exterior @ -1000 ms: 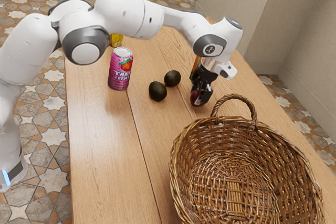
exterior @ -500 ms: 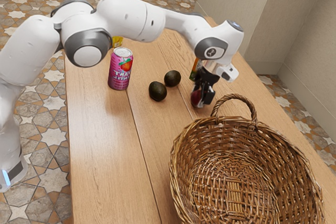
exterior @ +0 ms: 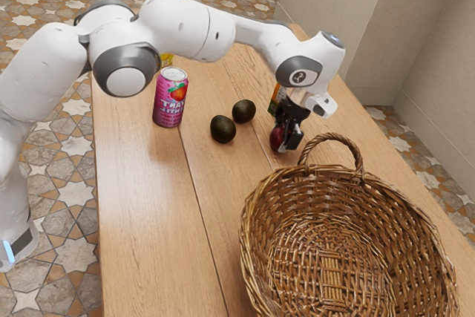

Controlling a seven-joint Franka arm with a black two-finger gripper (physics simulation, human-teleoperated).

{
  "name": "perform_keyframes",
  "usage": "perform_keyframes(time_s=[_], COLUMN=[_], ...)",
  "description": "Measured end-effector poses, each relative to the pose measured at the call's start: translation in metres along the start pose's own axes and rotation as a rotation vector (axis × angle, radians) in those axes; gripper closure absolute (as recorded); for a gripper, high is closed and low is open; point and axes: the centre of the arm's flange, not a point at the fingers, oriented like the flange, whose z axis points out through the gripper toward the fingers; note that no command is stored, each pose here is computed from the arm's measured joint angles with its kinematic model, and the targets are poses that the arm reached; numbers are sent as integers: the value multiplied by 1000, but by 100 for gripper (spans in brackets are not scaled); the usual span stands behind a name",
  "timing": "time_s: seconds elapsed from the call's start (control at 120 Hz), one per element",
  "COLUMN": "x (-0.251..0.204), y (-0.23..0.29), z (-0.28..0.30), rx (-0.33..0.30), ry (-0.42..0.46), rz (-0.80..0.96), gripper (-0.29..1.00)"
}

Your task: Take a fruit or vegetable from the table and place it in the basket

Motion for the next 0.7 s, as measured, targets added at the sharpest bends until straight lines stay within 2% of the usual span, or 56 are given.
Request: perform_keyframes(time_s=[0.217,0.367,0.7], x=[-1,-1,-39], y=[0,2,8], z=[-3,-26,-167], rx=[5,7,52], ry=[0,13,113], rz=[1,6,26], gripper=[26,29,29])
